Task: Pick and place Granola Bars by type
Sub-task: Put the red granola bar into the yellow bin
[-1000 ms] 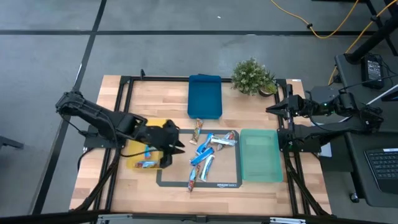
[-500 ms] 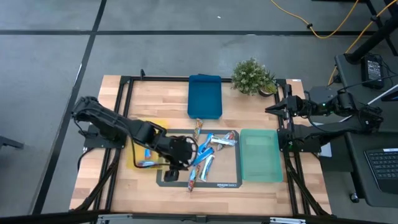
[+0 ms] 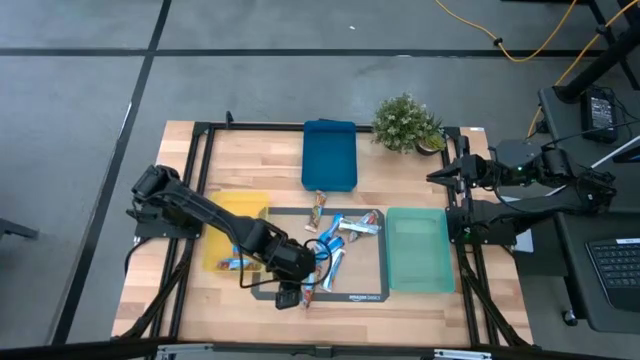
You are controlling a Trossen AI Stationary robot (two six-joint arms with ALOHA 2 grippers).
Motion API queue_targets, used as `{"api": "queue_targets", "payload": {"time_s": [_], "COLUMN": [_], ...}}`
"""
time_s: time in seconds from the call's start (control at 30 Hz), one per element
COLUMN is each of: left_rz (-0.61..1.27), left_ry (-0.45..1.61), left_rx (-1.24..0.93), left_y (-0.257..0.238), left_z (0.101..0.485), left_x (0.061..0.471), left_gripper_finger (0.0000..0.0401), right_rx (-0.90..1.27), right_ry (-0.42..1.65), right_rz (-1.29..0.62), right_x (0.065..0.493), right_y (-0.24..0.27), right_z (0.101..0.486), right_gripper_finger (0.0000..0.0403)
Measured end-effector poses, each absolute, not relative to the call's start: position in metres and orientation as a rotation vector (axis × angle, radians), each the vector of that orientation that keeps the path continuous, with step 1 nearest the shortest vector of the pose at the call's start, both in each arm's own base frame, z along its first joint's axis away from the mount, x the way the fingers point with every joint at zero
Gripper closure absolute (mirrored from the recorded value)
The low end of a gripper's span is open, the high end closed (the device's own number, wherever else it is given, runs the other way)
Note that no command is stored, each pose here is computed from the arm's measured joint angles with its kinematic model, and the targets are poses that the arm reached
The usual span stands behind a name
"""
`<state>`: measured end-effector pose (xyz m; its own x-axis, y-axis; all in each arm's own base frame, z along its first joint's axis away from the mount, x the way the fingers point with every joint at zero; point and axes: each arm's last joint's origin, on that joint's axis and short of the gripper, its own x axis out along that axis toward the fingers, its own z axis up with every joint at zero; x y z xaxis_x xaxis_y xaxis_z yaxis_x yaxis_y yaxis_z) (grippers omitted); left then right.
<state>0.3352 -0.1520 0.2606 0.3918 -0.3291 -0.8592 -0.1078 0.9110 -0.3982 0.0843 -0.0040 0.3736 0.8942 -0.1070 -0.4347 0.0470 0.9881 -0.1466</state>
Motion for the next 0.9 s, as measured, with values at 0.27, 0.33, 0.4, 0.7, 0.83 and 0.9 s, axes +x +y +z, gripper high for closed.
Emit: {"api": "queue_targets", "payload": {"time_s": [0.27, 0.33, 0.4, 0.7, 0.83, 0.9], "left_rz": [-0.027, 0.021, 0.050, 0.104, 0.127, 0.145], "left_ry": [1.212, 1.215, 1.212, 1.157, 1.150, 1.165], "left_rx": [-0.511, -0.529, -0.547, -0.574, -0.580, -0.568], "left_y": [-0.157, -0.157, -0.158, -0.162, -0.163, -0.164], "left_z": [0.240, 0.235, 0.229, 0.213, 0.202, 0.194], "left_x": [0.344, 0.346, 0.349, 0.362, 0.368, 0.370], "left_gripper_finger": [0.0161, 0.0142, 0.0129, 0.0116, 0.0116, 0.0116], "right_rx": [-0.182, -0.185, -0.185, -0.206, -0.212, -0.212], "right_ry": [0.459, 0.459, 0.459, 0.500, 0.536, 0.540], "right_rz": [-0.069, -0.069, -0.069, -0.061, -0.055, -0.054], "right_x": [0.084, 0.084, 0.084, 0.082, 0.081, 0.081], "right_y": [-0.004, -0.004, -0.004, -0.004, -0.004, -0.004], "right_z": [0.374, 0.374, 0.374, 0.370, 0.367, 0.367], "right_gripper_finger": [0.0369, 0.0369, 0.0369, 0.0369, 0.0369, 0.0369]}}
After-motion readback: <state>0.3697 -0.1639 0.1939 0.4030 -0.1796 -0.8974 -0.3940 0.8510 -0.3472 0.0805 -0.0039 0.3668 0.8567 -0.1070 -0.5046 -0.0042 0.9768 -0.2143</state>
